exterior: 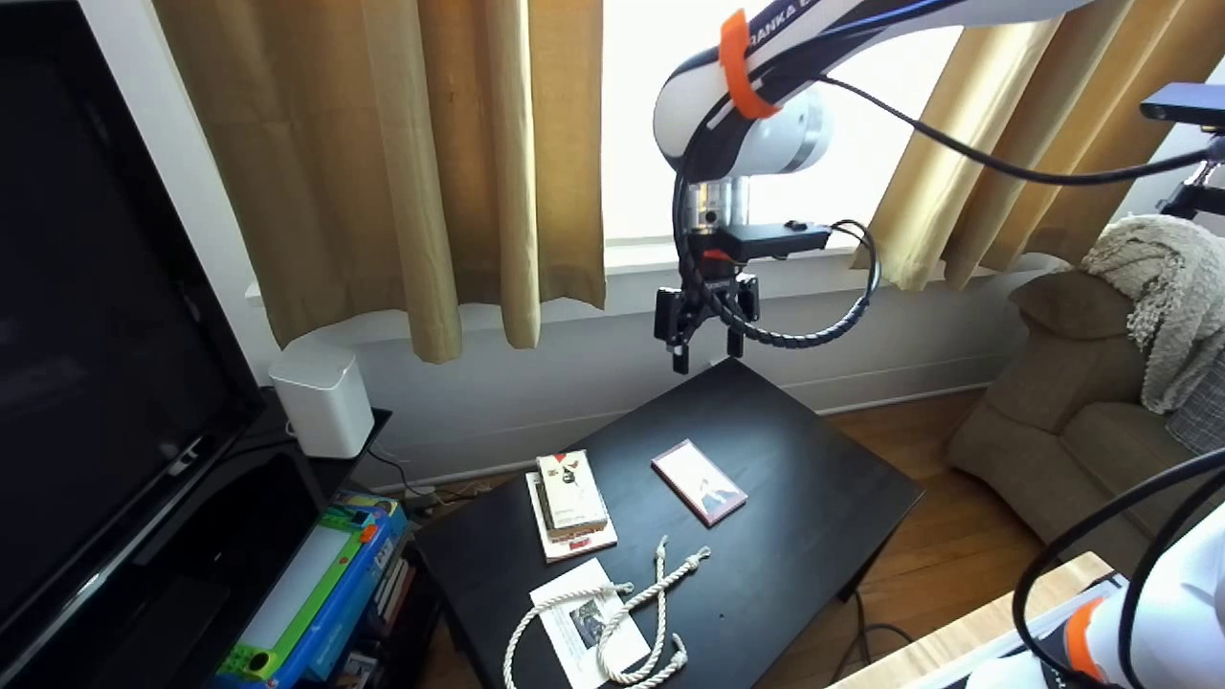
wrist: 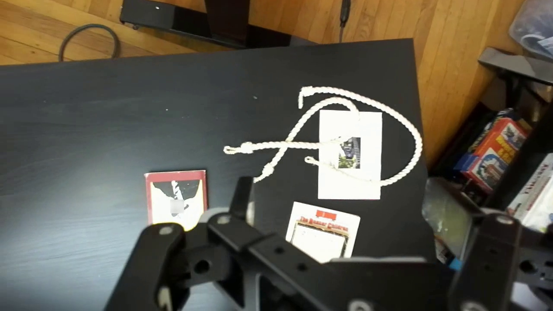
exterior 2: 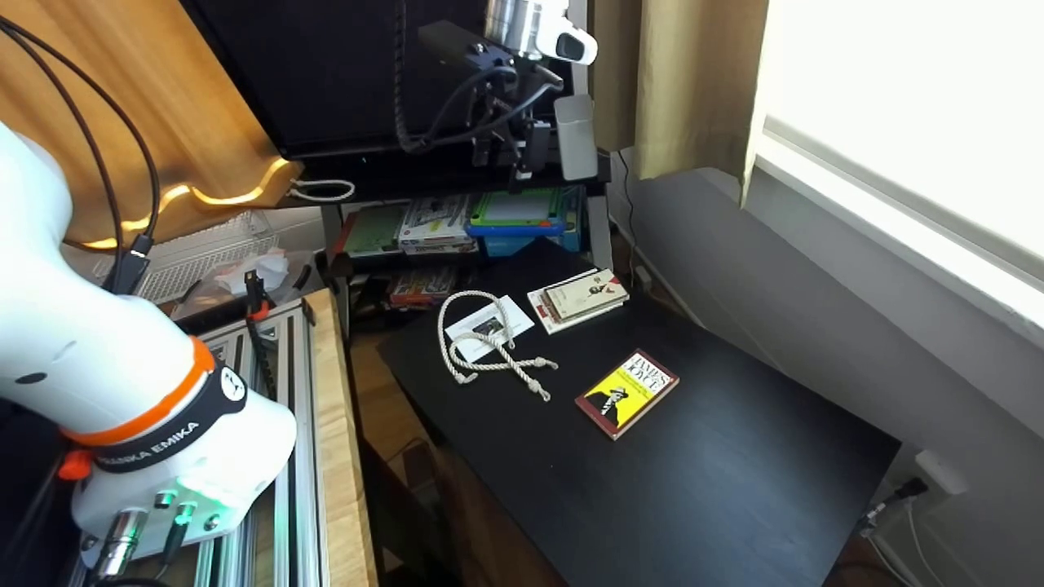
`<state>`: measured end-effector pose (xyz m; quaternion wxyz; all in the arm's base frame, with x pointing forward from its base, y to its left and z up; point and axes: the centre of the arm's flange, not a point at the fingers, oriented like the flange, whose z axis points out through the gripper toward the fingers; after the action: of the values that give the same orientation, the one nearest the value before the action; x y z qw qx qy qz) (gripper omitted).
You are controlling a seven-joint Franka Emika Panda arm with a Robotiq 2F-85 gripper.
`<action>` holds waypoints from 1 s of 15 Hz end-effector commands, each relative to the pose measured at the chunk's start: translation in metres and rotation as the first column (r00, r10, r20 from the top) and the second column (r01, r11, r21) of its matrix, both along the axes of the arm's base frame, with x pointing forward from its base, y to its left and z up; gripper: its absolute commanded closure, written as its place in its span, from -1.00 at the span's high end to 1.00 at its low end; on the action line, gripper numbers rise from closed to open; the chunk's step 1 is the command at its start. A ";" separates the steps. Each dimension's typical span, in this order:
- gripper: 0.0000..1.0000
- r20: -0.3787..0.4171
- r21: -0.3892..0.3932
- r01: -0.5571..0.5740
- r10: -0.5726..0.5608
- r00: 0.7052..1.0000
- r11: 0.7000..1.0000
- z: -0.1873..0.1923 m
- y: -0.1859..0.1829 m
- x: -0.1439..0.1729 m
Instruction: Rotate the book on the right side of table anticlockwise three times
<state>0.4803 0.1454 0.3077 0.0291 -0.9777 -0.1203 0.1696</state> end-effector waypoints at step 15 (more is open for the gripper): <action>1.00 0.037 -0.293 -0.087 0.103 0.994 0.952 -0.203 0.013 -0.006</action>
<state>0.4741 0.1581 0.1043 -0.1264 -0.9684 -0.1415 0.1616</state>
